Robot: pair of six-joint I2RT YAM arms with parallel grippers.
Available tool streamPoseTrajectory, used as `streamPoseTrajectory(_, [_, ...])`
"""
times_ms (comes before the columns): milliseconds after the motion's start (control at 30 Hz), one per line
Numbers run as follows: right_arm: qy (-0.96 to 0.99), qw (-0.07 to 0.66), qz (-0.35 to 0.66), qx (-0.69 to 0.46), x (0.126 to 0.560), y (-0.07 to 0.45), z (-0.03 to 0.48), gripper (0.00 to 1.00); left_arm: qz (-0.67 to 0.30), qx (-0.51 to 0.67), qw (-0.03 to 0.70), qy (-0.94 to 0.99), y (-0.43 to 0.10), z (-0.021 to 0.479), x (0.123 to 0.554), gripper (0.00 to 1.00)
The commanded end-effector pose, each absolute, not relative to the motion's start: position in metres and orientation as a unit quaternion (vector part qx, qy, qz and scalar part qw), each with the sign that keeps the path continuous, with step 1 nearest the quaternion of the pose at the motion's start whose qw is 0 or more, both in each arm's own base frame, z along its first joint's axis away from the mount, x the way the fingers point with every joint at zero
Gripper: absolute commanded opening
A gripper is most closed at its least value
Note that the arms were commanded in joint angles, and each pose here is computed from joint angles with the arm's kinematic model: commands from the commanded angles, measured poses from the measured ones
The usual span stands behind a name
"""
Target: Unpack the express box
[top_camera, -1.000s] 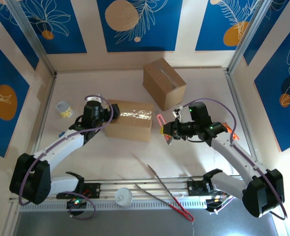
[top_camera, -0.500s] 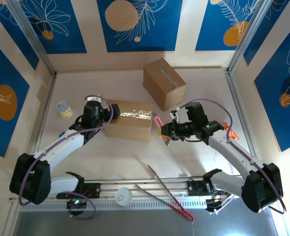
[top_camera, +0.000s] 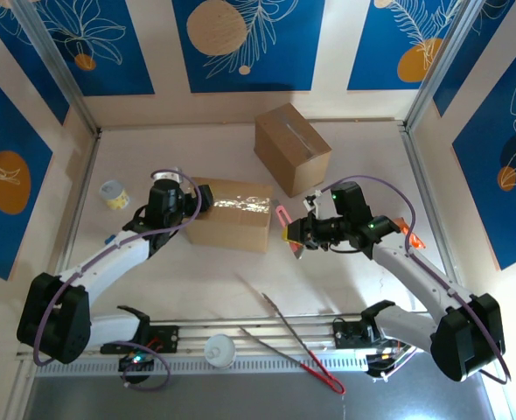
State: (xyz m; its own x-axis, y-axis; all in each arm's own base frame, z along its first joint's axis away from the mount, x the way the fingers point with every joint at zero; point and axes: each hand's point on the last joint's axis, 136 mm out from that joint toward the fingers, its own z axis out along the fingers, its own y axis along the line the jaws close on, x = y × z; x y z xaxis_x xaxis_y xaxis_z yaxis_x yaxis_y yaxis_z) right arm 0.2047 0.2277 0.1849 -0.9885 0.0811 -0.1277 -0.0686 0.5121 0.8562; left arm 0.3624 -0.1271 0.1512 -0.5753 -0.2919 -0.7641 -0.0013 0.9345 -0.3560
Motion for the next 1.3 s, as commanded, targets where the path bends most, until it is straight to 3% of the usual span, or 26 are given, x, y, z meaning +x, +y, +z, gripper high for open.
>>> streamPoseTrajectory(0, [0.861, 0.079, 0.503, -0.009, 0.206, 0.232, 0.193, 0.0, -0.044, -0.06, 0.291, 0.954, -0.095, 0.049, 0.303, 0.95])
streamPoseTrajectory(1267, [0.858, 0.085, 0.506, -0.014, 0.212, 0.237, 0.197, 0.0, -0.044, -0.06, 0.295, 0.953, -0.095, 0.05, 0.305, 0.95])
